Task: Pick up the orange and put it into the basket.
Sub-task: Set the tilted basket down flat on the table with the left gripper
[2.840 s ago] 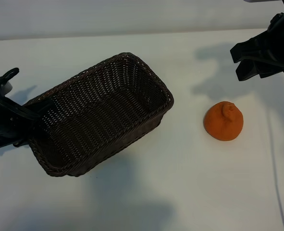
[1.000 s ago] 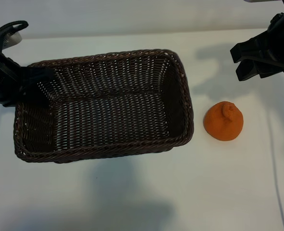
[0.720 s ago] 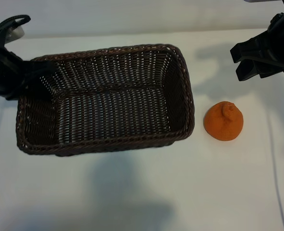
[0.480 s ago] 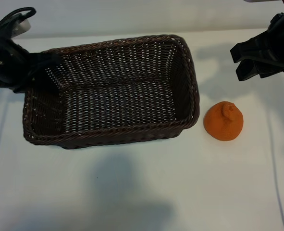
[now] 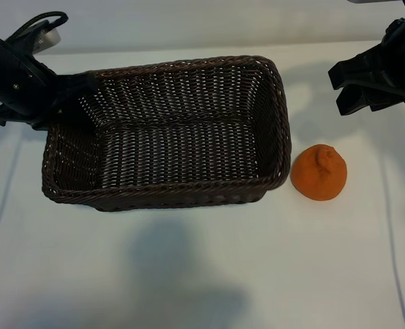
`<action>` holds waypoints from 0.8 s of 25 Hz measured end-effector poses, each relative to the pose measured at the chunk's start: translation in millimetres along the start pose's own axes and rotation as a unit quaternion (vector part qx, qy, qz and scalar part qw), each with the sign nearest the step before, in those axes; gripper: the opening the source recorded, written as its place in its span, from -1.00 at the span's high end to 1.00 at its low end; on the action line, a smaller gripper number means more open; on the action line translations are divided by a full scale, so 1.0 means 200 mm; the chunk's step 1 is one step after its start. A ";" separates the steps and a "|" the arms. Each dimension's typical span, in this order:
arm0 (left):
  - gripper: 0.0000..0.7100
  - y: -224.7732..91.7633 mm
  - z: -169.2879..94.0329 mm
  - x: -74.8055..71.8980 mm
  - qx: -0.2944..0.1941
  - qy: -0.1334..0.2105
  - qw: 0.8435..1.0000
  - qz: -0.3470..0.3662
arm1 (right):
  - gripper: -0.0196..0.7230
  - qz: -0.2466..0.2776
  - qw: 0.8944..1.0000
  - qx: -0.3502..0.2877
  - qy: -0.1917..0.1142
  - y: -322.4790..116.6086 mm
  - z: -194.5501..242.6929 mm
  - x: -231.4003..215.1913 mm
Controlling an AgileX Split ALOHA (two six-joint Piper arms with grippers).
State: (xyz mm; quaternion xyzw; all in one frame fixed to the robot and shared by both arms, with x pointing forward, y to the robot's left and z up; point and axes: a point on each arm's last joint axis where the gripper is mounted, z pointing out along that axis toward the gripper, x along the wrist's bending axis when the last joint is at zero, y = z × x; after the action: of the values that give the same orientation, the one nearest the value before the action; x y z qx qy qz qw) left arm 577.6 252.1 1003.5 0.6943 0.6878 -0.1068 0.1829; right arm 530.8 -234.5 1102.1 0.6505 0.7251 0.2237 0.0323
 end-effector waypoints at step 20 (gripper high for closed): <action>0.55 0.07 0.18 0.04 -0.002 0.019 1.000 0.010 | -0.19 0.000 1.000 0.000 0.000 0.00 0.00 0.00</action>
State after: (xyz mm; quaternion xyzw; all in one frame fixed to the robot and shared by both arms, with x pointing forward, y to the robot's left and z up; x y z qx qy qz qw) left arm 594.9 245.4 969.5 0.7026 0.6845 -0.0905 0.1722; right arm 530.8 -234.5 1102.1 0.6505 0.7251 0.2237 0.0323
